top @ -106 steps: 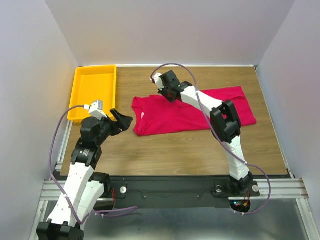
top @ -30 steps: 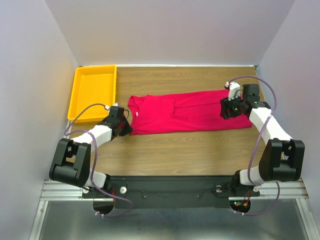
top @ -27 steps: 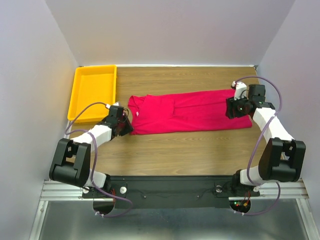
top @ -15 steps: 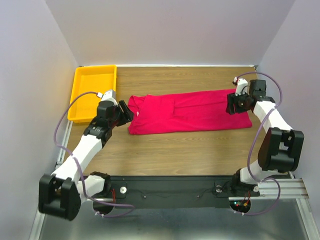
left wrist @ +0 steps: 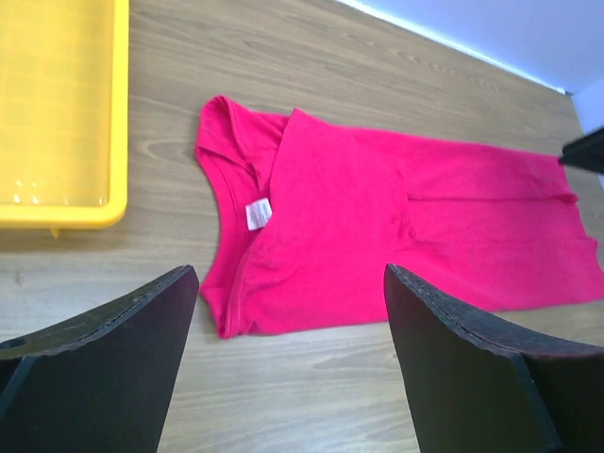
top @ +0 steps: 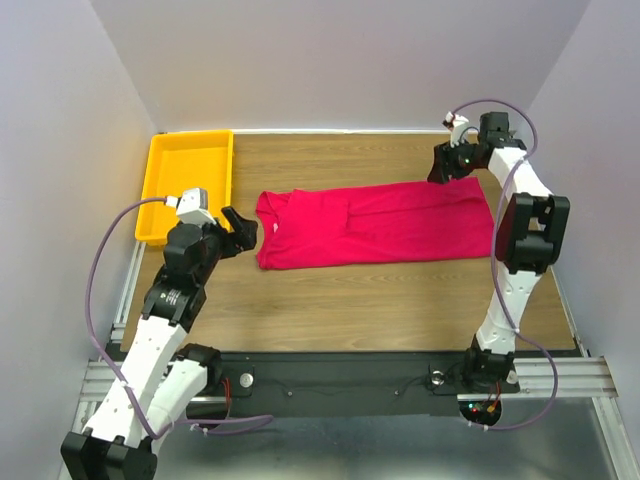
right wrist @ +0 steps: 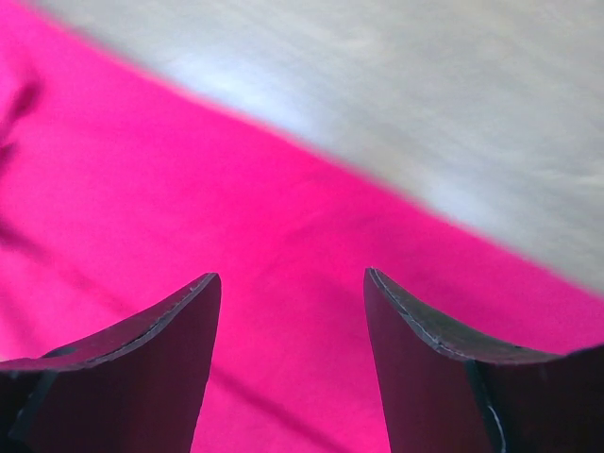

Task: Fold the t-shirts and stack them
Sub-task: Fold the tshirt

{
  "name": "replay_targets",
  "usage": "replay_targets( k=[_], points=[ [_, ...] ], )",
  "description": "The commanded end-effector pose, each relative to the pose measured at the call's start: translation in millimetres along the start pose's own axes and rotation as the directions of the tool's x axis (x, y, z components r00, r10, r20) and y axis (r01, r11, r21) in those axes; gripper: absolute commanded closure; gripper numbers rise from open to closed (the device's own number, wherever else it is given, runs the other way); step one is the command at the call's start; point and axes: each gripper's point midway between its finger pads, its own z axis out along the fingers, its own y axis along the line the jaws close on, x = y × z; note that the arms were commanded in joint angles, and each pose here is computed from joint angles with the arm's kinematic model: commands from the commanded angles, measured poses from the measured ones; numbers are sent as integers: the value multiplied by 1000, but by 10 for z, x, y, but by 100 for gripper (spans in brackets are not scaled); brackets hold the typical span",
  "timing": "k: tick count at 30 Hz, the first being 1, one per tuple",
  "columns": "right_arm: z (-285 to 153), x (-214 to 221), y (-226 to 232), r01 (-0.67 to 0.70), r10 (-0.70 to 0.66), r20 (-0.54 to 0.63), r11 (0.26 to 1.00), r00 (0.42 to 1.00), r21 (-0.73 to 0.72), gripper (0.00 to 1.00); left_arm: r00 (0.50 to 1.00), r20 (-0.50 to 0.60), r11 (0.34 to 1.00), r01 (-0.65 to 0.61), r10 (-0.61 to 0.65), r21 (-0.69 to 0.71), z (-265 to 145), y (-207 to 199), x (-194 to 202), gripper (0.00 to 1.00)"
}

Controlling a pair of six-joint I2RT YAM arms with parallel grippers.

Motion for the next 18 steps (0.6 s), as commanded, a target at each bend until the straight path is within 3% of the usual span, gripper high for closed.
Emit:
replay_targets(
  k=[1,8,18],
  points=[
    [-82,-172,-456,-1,7,-29,982,1000,191,32,999,-23,999,35,-34,19,-24,2,123,9],
    [-296,197,-1119,-127,162,-60,913,985,388,37,998,-42,998,46,-43,54,-3,-55,167,9],
    [-296,460,-1569,-218,267,-43,862,963,458,37,994,-85,994,76,-70,75,57,-63,335,10]
  ],
)
